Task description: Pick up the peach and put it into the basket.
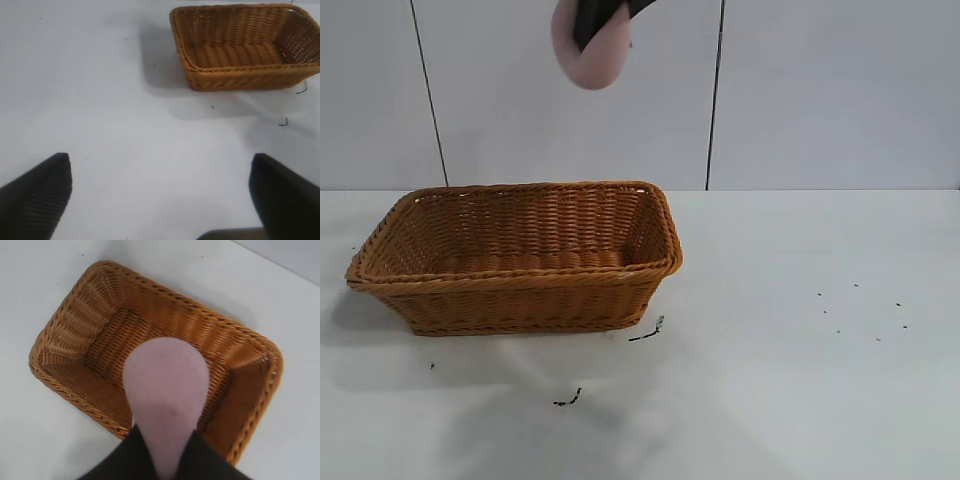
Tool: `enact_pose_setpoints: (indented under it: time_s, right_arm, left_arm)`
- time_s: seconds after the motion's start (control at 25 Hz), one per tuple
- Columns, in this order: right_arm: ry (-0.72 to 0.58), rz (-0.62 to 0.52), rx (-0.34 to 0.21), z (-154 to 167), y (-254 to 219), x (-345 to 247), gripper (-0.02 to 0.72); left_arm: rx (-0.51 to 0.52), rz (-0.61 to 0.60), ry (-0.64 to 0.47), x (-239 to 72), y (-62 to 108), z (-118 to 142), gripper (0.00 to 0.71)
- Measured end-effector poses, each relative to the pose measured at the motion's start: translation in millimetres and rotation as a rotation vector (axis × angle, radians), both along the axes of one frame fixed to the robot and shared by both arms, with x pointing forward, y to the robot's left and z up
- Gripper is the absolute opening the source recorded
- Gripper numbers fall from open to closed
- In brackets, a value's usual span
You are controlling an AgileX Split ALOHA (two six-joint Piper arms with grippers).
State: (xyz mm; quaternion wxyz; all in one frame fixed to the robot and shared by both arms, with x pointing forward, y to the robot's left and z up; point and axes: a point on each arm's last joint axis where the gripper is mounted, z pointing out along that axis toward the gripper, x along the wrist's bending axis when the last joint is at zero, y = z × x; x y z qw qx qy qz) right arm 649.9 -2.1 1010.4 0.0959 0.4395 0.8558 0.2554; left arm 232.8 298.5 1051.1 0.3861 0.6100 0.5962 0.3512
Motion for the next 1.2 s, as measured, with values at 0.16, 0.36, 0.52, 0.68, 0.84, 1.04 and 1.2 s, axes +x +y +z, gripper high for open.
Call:
enact_pose_setpoints:
  time_s: [0.16, 0.36, 0.52, 0.68, 0.84, 1.04, 1.2]
  right_arm:
    - [0.006, 0.000, -0.029, -46, 7, 13, -0.008]
    - [0.034, 0.002, -0.053, -69, 8, 16, 0.045]
    - [0.036, 0.002, -0.054, -70, 8, 16, 0.407]
    - [0.033, 0.003, -0.052, -67, 8, 15, 0.651]
    - [0.002, 0.004, -0.035, -43, 7, 14, 0.687]
    - [-0.075, -0.003, -0.019, 12, -2, 16, 0.694]
    - [-0.099, -0.071, -0.009, 42, -34, 32, 0.695]
  left_arm:
    - [0.000, 0.000, 0.000, 0, 0.0, 0, 0.693]
    - [0.000, 0.000, 0.000, 0, 0.0, 0, 0.693]
    - [0.000, 0.000, 0.000, 0, 0.0, 0, 0.693]
    - [0.000, 0.000, 0.000, 0, 0.0, 0, 0.693]
    - [0.000, 0.000, 0.000, 0, 0.0, 0, 0.693]
    - [0.000, 0.000, 0.000, 0, 0.0, 0, 0.693]
    - [0.000, 0.000, 0.000, 0, 0.0, 0, 0.693]
